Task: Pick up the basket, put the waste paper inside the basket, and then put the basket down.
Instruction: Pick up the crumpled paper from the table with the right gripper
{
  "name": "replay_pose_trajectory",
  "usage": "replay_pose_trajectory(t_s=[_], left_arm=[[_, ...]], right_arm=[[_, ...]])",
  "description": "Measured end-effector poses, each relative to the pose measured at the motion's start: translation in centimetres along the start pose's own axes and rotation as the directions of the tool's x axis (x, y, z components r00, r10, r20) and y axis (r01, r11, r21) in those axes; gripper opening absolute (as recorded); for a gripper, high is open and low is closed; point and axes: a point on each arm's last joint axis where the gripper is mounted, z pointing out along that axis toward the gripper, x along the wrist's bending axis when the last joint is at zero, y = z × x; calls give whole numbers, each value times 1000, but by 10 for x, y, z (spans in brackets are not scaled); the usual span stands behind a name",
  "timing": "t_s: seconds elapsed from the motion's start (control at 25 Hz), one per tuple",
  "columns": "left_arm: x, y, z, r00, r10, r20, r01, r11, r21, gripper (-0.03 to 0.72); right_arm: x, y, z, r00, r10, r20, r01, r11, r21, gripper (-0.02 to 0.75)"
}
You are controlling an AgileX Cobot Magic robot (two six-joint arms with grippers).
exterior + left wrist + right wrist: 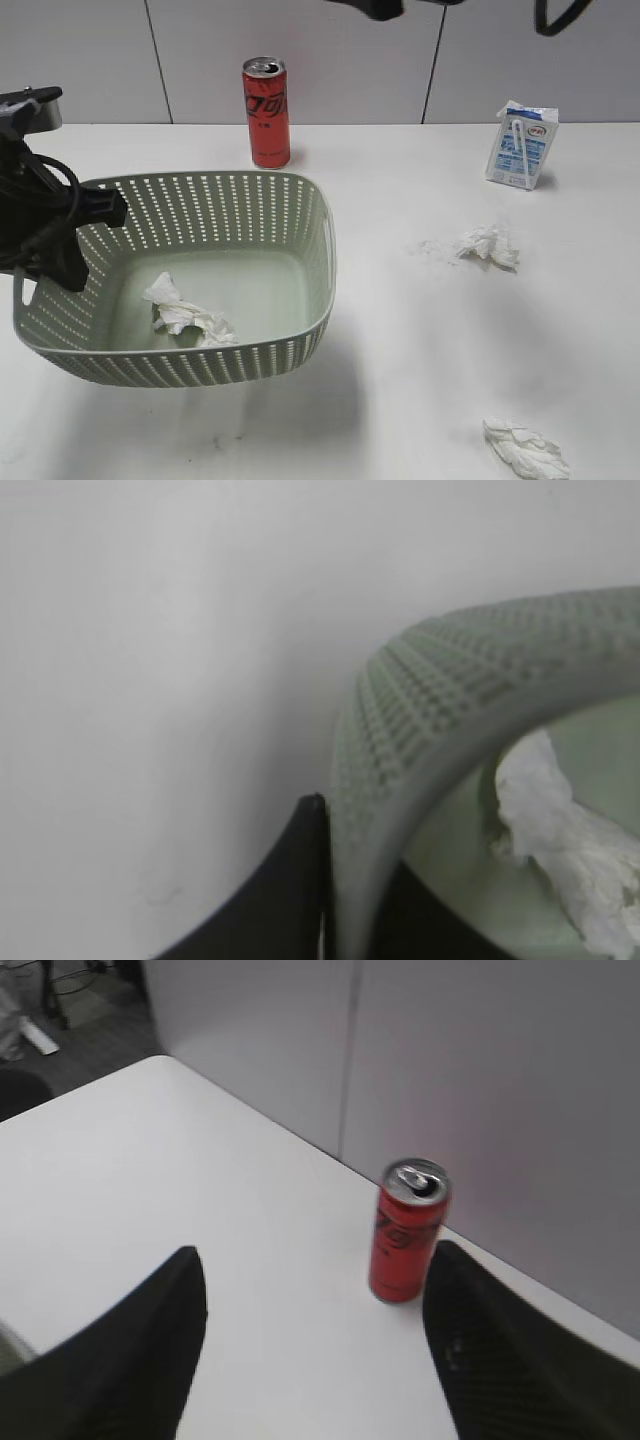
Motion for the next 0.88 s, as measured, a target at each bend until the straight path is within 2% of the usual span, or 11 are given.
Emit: replay_pose_trajectory(t_s=[0.16, 0.28, 0.4, 0.48, 0.56, 0.68, 0.88], left_arm=[[0, 0, 0, 1000, 0, 0, 0, 1000, 0, 6], [0, 0, 0, 1000, 0, 1, 0, 1000, -2, 6], [0, 0, 0, 1000, 0, 2, 0, 1000, -5, 6], [0, 1, 0, 1000, 0, 2, 0, 1000, -7, 6], [0, 1, 0, 1000, 0, 3, 0, 1000, -9, 6], [0, 1, 0, 1000, 0, 3, 0, 1000, -11, 6], [0, 1, 0, 1000, 0, 3, 0, 1000, -11, 6]], right_arm=[[-58, -24, 6, 985, 121, 124, -134, 986, 104, 483], [-90, -61, 18, 974, 108, 200, -165, 941, 297, 478], [-105, -107, 29, 963, 77, 258, -211, 813, 543, 477], [-114, -133, 35, 950, 40, 309, -241, 724, 647, 477], [-121, -154, 41, 938, -1, 345, -258, 663, 703, 477], [-128, -174, 49, 933, -32, 358, -264, 614, 744, 477], [-133, -200, 63, 933, -33, 357, -271, 586, 764, 472]])
